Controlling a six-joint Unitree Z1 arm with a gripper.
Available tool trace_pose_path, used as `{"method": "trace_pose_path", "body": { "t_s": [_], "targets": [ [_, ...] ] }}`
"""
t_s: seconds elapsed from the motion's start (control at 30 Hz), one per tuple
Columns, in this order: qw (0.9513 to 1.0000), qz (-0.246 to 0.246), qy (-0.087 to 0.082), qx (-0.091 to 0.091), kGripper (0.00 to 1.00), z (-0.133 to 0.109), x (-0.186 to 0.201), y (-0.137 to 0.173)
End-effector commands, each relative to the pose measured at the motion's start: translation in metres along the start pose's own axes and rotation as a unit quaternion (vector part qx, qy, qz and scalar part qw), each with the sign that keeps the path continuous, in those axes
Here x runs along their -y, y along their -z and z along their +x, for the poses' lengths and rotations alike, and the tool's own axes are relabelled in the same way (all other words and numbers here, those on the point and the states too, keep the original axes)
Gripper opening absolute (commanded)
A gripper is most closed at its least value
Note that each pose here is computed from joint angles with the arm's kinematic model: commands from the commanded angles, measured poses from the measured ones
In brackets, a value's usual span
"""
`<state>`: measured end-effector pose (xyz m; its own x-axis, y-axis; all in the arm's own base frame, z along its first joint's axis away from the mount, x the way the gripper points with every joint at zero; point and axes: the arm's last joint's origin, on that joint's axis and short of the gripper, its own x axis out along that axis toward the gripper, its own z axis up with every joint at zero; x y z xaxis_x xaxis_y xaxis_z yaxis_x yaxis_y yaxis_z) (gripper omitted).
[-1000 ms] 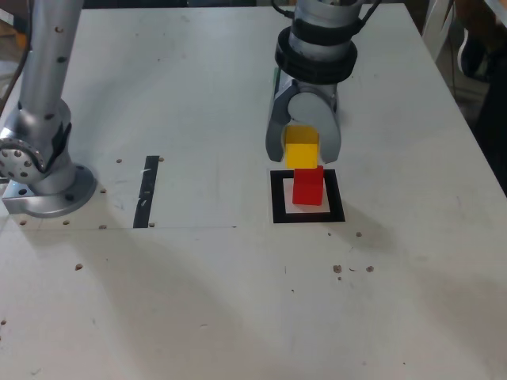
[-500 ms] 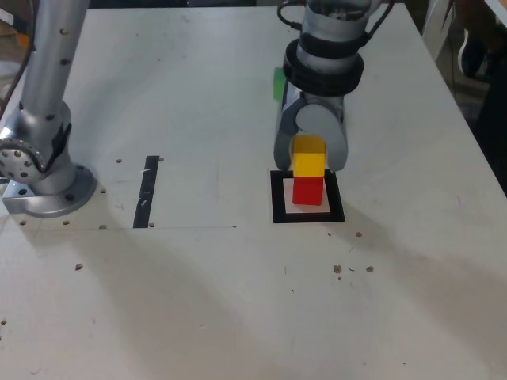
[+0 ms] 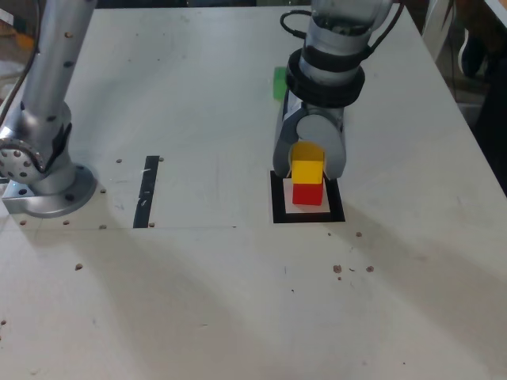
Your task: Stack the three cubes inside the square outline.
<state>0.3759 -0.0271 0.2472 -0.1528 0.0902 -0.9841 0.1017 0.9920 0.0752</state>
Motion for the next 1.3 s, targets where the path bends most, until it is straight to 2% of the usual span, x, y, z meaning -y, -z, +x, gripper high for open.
{"method": "trace_pose_path", "body": {
  "t_s": [0.0,0.2,0.3,0.53,0.7,0.8,0.9,1.0,1.17,1.27],
  "targets": [
    [1.0000,0.001,-0.001,-0.003,0.26,0.001,0.000,-0.002],
    [1.0000,0.005,0.000,-0.005,0.31,0.003,0.000,-0.004],
    [1.0000,0.006,0.000,-0.008,0.39,0.005,0.000,-0.005],
    [0.9998,0.007,-0.004,-0.016,0.77,0.007,-0.003,-0.005],
    [0.9998,0.007,-0.013,-0.016,0.94,-0.002,-0.005,0.001],
    [0.9995,0.008,-0.027,-0.012,0.99,-0.020,-0.008,0.013],
    [0.9990,0.011,-0.043,0.000,0.99,-0.040,-0.016,0.027],
    [0.9985,0.008,-0.054,0.006,0.99,-0.050,-0.036,0.040],
    [0.9986,-0.018,-0.048,-0.009,0.99,-0.035,-0.095,0.057],
    [0.9983,-0.041,-0.041,-0.008,0.99,-0.018,-0.138,0.065]
  ]
}}
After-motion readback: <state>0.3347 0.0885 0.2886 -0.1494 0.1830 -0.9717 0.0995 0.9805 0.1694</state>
